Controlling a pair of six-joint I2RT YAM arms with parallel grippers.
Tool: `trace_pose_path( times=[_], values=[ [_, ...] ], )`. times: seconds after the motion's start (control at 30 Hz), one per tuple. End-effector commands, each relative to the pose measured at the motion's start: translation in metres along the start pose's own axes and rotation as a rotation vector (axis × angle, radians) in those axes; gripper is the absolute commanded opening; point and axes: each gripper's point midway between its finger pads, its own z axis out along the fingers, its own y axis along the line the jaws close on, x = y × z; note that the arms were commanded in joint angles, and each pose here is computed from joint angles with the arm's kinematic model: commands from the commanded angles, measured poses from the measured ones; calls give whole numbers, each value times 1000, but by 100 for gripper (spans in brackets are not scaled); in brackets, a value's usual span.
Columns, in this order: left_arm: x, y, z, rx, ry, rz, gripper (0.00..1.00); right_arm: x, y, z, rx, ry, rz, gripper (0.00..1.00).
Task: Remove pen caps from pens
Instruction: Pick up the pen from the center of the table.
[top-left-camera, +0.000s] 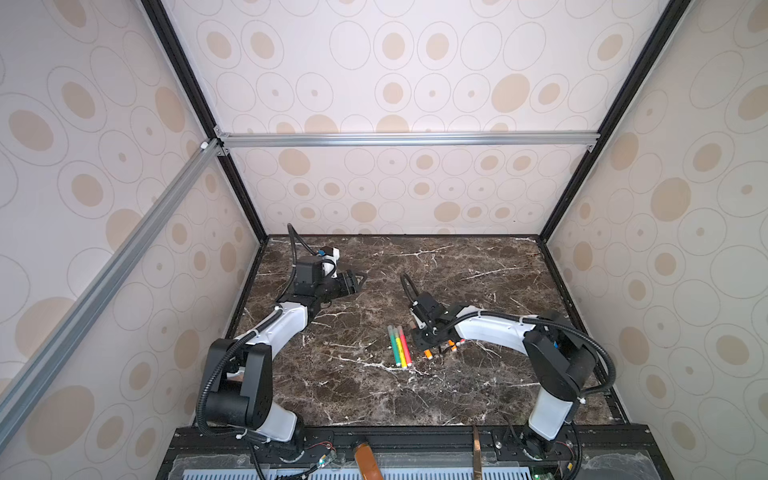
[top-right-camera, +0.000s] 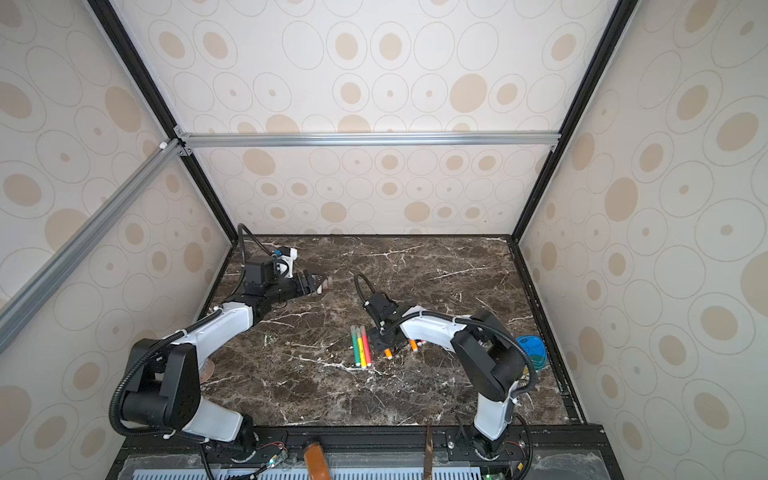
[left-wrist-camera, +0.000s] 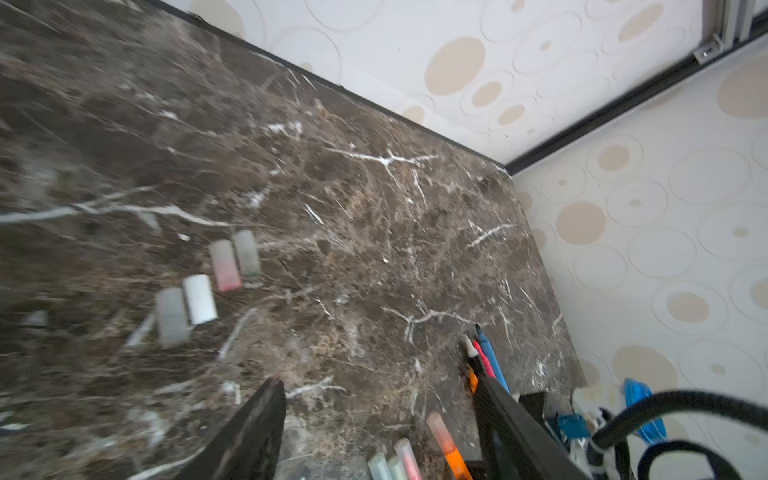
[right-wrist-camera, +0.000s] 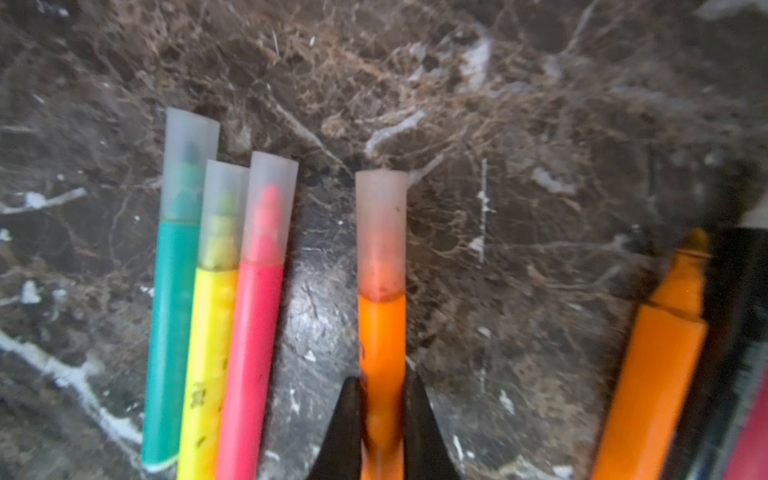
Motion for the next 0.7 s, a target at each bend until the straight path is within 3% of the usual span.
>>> trace_pose_path(
  times=[0.0,0.33,0.67],
  values=[
    [15,-25,12,101,43,48,71,-27,4,-33,-96,-130,-9,4],
    [50,-93,41,332,106,11,62,-58,2,-81,-216,-353,6,1],
    [54,-130,69,387,132,23,57,-60,6,-85,-246,-375,18,1]
  ],
)
